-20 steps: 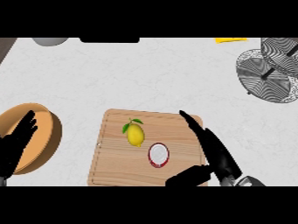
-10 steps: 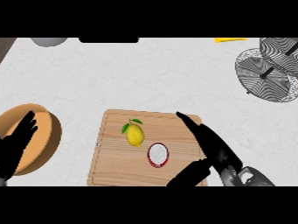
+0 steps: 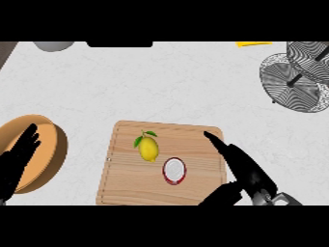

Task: Pick the can from the cutting board and place it in the tiered basket

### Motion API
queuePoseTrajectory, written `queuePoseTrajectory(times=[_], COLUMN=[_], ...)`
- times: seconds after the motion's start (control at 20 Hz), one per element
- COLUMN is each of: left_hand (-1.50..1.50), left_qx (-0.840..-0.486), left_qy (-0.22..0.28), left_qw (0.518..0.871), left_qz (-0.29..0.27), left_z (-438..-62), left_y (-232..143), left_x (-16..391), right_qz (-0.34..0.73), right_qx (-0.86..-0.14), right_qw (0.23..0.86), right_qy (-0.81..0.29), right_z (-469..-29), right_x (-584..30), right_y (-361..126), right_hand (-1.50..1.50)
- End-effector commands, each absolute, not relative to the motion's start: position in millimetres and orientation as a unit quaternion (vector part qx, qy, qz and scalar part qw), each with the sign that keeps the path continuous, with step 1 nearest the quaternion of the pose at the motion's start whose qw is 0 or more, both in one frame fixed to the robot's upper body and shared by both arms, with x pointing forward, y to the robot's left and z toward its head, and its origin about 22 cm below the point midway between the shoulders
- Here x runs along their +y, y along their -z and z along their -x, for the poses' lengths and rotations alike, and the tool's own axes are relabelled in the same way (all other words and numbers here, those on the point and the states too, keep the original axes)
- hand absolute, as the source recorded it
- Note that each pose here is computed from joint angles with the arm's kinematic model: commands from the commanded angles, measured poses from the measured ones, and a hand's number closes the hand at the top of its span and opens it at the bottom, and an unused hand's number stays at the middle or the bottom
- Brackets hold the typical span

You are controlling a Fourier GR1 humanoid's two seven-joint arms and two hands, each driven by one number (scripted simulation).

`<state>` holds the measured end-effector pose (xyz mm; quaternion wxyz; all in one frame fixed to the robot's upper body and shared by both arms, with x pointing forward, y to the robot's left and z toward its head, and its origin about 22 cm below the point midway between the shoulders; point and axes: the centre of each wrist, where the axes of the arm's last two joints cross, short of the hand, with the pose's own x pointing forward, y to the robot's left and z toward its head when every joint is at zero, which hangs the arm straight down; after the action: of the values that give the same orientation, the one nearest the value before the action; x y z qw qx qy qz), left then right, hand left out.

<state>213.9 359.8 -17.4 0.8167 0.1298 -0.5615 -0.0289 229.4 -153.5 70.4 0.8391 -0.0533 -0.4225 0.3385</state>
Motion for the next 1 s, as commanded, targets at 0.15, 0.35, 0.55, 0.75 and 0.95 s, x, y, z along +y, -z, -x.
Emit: queuePoseTrajectory(times=[0.15, 0.35, 0.55, 0.75, 0.95], left_hand=[0.0, 0.0, 0.0, 0.0, 0.0], left_qx=[-0.558, -0.554, -0.559, -0.56, -0.56], left_qy=[0.027, 0.033, 0.026, 0.03, 0.031], left_qw=[0.819, 0.823, 0.818, 0.818, 0.817], left_qz=[-0.128, -0.122, -0.13, -0.128, -0.134], left_z=[-220.8, -223.2, -235.1, -219.2, -222.0], left_y=[11.4, 21.4, 12.2, 17.9, 17.3], left_x=[359.3, 355.8, 362.4, 367.9, 366.3], right_qz=[0.028, 0.029, 0.032, 0.022, 0.025], right_qx=[-0.419, -0.431, -0.433, -0.438, -0.437], right_qw=[0.842, 0.84, 0.839, 0.834, 0.834], right_qy=[-0.338, -0.329, -0.329, -0.335, -0.335], right_z=[-213.4, -217.2, -236.0, -228.7, -229.2], right_x=[-161.8, -142.2, -150.2, -125.0, -121.5], right_y=[-66.6, -37.8, -29.2, -47.2, -27.9], right_hand=[-1.5, -1.5, -1.5, -1.5, -1.5])
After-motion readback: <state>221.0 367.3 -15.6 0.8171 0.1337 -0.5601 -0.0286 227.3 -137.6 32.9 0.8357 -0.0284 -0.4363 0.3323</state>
